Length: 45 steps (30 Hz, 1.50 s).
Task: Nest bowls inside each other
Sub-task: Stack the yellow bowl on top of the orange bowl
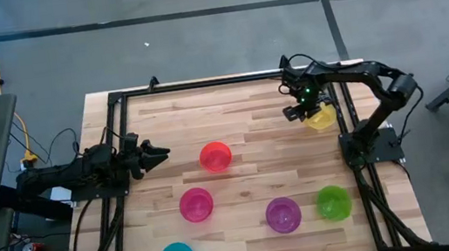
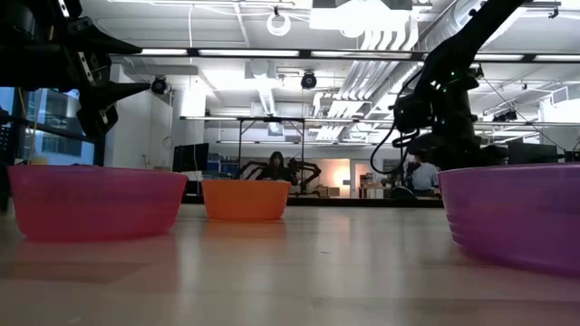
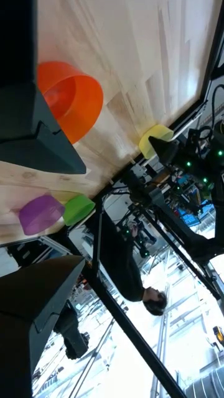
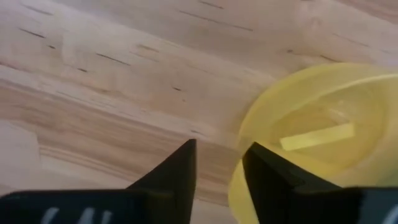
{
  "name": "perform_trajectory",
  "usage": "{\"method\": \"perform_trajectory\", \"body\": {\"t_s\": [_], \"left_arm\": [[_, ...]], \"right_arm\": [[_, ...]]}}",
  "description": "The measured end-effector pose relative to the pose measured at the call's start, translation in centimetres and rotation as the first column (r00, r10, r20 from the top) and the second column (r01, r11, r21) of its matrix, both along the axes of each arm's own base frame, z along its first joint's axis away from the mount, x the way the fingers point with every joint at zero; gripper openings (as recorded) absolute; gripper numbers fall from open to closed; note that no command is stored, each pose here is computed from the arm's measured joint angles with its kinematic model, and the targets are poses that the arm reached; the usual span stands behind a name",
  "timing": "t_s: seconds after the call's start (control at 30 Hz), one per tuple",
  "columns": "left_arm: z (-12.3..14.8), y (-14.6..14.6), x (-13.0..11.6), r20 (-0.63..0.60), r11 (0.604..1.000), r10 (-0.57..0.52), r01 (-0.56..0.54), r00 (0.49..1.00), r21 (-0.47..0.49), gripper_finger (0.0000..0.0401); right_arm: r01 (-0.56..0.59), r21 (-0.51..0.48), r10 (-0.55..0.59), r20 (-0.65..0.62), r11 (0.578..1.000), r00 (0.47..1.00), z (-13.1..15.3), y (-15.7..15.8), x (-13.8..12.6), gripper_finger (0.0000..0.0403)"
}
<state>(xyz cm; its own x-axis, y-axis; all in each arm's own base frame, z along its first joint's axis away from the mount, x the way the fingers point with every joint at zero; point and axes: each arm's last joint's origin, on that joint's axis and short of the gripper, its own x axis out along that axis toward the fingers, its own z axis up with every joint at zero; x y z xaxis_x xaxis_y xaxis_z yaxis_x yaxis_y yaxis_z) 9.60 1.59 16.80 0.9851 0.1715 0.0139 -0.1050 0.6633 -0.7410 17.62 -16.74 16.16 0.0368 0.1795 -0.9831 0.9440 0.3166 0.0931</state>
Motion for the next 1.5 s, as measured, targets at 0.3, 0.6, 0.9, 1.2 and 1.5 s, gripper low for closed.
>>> {"method": "perform_trajectory", "body": {"t_s": [0.3, 0.6, 0.9, 1.2, 1.5], "left_arm": [[0.0, 0.0, 0.0, -0.003, 1.0, 0.004, -0.004, 1.0, 0.016, 0.0216], [0.0, 0.1, 0.0, -0.004, 0.999, 0.04, -0.04, 0.999, 0.036, 0.0216], [0.1, 0.1, 0.0, -0.002, 0.998, 0.046, -0.046, 0.999, 0.044, 0.0216], [0.1, 0.1, 0.0, -0.002, 0.998, 0.045, -0.045, 0.999, 0.043, 0.0216], [0.1, 0.1, 0.0, -0.002, 0.998, 0.045, -0.045, 0.999, 0.041, 0.0216]], "right_arm": [[-0.029, -0.021, 0.029, 0.04, 0.999, 0.999, -0.1, 0.1, 0.7, 0.0007], [-0.104, -0.036, 0.108, 0.146, 0.994, 0.983, 0.0, 1.8, 3.2, 0.0012], [-0.146, -0.058, 0.156, 0.273, 0.988, 0.949, 0.1, 3.2, 5.5, 0.0057], [-0.153, -0.075, 0.17, 0.343, 0.985, 0.924, 0.2, 3.1, 6.2, 0.014], [-0.163, -0.048, 0.169, 0.356, 0.985, 0.919, 0.8, 2.0, 5.6, 0.0149]]}}
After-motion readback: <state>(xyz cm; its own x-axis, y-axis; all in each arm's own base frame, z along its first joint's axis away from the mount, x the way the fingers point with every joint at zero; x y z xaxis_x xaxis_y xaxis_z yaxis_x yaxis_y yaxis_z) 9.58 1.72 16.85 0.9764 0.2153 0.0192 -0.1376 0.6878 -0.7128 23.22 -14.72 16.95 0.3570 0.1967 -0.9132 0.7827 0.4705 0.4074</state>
